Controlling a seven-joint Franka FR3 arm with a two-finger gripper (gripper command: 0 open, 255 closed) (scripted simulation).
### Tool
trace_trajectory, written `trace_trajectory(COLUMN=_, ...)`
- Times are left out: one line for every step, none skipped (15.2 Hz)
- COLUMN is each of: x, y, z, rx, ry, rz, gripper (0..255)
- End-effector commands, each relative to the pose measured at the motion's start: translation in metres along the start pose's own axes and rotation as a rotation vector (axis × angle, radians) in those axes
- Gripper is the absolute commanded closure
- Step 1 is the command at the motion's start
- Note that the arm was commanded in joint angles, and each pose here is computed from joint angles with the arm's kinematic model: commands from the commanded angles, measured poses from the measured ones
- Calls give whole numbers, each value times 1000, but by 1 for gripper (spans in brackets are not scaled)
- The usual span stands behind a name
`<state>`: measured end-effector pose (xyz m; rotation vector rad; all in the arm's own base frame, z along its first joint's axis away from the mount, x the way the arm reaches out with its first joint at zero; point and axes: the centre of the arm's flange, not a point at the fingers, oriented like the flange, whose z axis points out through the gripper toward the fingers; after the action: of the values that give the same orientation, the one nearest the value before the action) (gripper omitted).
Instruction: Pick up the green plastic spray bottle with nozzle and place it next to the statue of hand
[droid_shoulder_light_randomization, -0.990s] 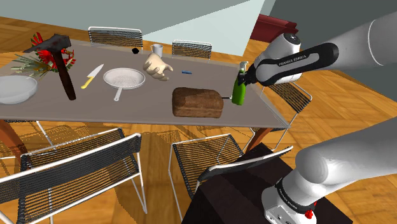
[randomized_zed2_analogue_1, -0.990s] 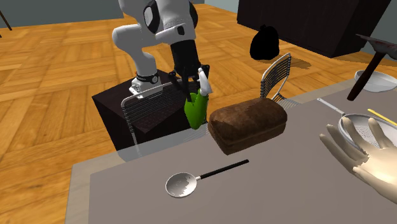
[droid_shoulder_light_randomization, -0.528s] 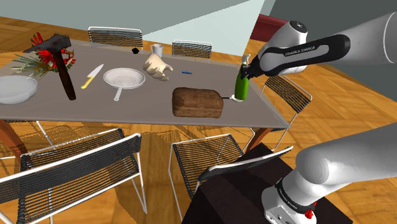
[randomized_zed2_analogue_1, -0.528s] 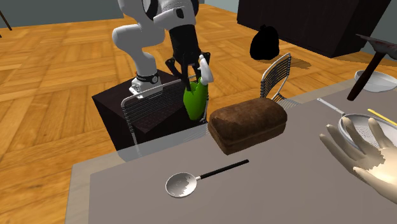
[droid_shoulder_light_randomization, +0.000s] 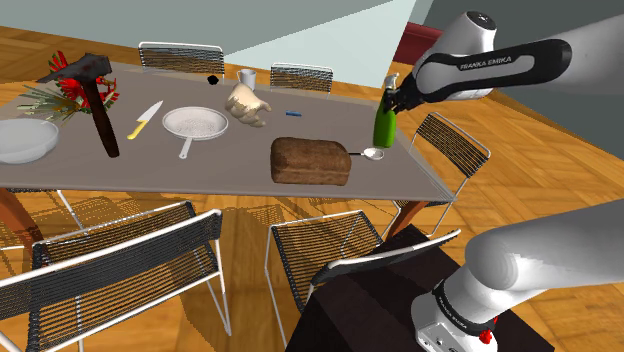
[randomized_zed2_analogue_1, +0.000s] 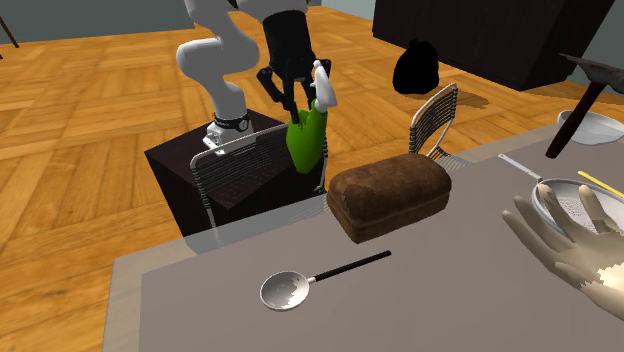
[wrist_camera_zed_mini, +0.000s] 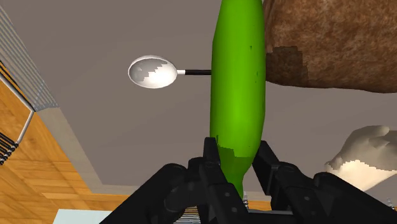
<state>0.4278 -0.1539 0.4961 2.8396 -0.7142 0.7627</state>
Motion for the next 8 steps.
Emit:
trace_trajectory(x=6, y=0, z=-9, rx=0, ry=0, rz=0, gripper=255)
trace_trajectory(x=8, y=0, z=-13, rx=0, ry=0, rz=0, gripper=255)
trace_trajectory(x=11, y=0, z=-18, rx=0, ry=0, rz=0, gripper=255)
trace_trajectory(x=14, y=-1, z=-23, rx=0, ry=0, rz=0, gripper=255)
trace_trajectory(x=16, y=-1, z=-27, rx=0, ry=0, rz=0, gripper=255)
trace_trajectory(x=19, y=-1, z=-32, rx=0, ry=0, rz=0, gripper=255)
trace_trajectory(x=22, y=-1, z=-36, rx=0, ry=0, rz=0, gripper=255)
trace_trajectory(x=24, y=-1, z=-41, rx=0, ry=0, rz=0, gripper=255)
